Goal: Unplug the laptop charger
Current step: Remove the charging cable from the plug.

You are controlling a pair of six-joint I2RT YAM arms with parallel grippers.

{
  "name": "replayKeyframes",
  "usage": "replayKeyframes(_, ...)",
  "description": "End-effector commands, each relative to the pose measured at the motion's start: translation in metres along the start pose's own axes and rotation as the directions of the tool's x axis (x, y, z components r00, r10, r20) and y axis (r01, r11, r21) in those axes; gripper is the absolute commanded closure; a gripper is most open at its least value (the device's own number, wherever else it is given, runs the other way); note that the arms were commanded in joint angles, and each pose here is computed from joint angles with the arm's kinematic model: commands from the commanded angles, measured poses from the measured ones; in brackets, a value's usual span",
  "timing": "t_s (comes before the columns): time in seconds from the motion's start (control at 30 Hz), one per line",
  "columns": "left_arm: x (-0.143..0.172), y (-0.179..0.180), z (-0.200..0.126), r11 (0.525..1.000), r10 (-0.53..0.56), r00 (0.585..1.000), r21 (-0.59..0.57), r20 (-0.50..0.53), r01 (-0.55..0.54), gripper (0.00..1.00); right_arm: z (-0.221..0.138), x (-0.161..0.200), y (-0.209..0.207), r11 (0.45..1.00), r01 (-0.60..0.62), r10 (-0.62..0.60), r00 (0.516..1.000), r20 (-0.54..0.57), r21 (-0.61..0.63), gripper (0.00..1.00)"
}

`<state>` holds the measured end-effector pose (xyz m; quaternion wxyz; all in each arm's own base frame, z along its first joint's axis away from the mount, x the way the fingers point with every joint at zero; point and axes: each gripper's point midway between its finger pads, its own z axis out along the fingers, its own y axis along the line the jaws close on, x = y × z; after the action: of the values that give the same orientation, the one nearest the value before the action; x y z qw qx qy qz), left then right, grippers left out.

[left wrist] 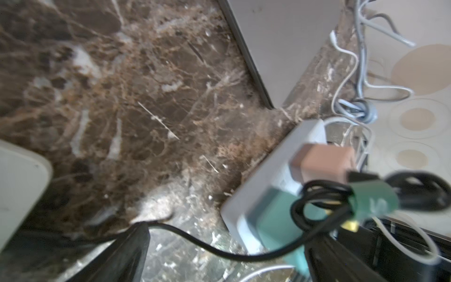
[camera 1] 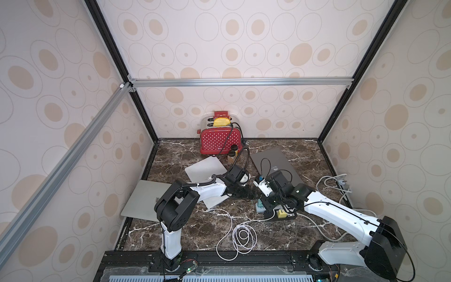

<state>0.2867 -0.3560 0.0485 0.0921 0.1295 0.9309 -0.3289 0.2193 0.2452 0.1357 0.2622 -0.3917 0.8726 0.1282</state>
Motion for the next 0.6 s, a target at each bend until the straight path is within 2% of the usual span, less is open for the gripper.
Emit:
replayKeyframes(0.0,0.018,0.029,0.015,0.993,-0.050,0.997,-0.107,-0.055,0.044,0.01,-0.023,-0.058,0.006,0.997,0.073,-0.072,0.977,0.201,0.002,1.00)
replayKeyframes(0.13,0.016,0.024,0.015,0.994,-0.046,0.998,-0.100,-0.051,0.040,0.01,-0.022,-0.073,0.003,0.996,0.090,-0.094,0.970,0.223,0.026,1.00)
replayKeyframes(0.27,0.014,0.023,0.006,0.992,-0.030,0.999,-0.120,-0.045,0.024,0.01,-0.013,-0.073,0.000,0.994,0.104,-0.110,0.976,0.188,0.040,1.00)
replayKeyframes(0.37,0.006,0.026,-0.015,0.989,-0.009,1.000,-0.150,-0.022,0.006,0.01,-0.006,-0.066,-0.001,0.994,0.098,-0.104,0.982,0.158,0.043,1.00)
replayKeyframes(0.5,-0.012,0.035,-0.047,0.992,-0.048,0.998,-0.113,0.046,0.053,0.01,-0.003,-0.052,0.000,0.997,0.071,-0.074,0.986,0.152,0.028,1.00)
replayKeyframes(0.57,-0.016,0.034,-0.059,0.993,-0.032,0.998,-0.111,0.061,0.039,0.01,-0.003,-0.047,-0.001,0.998,0.055,-0.059,0.985,0.159,0.032,1.00)
